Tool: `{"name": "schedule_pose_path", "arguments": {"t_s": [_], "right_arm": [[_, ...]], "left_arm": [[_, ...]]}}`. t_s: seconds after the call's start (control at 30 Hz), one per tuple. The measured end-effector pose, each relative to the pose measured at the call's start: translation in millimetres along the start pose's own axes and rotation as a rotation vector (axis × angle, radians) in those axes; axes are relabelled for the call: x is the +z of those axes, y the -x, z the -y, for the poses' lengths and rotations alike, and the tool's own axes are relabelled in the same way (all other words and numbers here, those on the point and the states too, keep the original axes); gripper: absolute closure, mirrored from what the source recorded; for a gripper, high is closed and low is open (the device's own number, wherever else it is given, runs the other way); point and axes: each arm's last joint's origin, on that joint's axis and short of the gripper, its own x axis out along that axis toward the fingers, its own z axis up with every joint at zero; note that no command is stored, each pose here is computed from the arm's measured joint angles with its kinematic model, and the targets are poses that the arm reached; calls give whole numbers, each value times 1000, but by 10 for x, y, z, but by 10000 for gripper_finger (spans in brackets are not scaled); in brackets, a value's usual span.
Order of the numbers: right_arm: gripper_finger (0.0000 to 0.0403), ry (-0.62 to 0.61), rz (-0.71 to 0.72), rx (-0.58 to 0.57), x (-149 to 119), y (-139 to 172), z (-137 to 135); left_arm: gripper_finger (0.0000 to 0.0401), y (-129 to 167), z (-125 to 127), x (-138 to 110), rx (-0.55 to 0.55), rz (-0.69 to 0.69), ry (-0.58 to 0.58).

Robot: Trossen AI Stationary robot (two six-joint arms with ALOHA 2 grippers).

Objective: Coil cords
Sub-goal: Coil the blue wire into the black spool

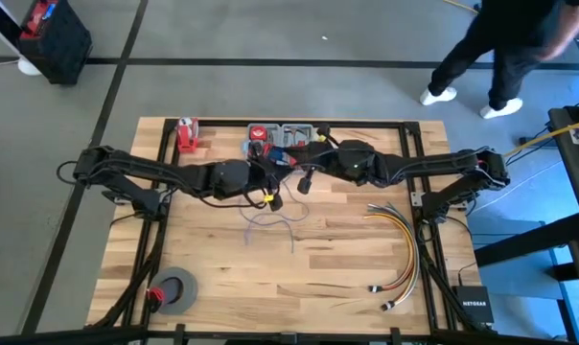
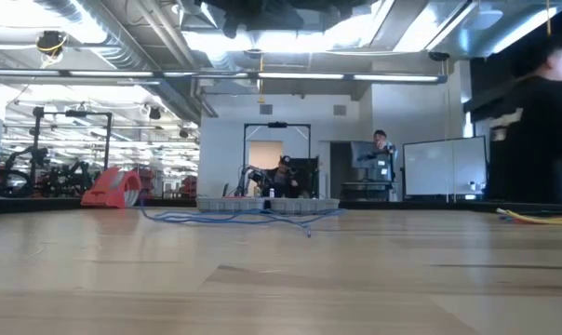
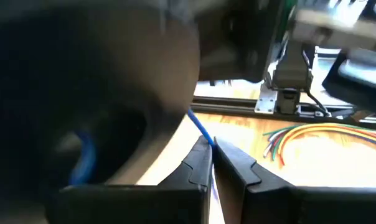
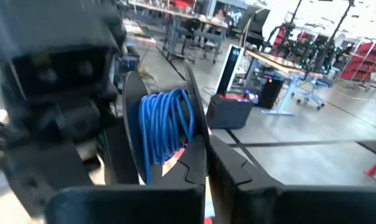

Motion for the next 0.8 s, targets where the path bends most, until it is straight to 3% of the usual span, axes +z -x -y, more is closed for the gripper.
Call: {"name": "schedule_pose_path", "arguments": {"t_s": [0.3,0.8], "right_arm": [[397,-7,103,1,177,107,62],[397,-54,251,32,625,659,289]], "left_arm": [[396,-7,11,-21,-9,-12,-24],[396,-16,15,-73,-13,-46,-68]]}}
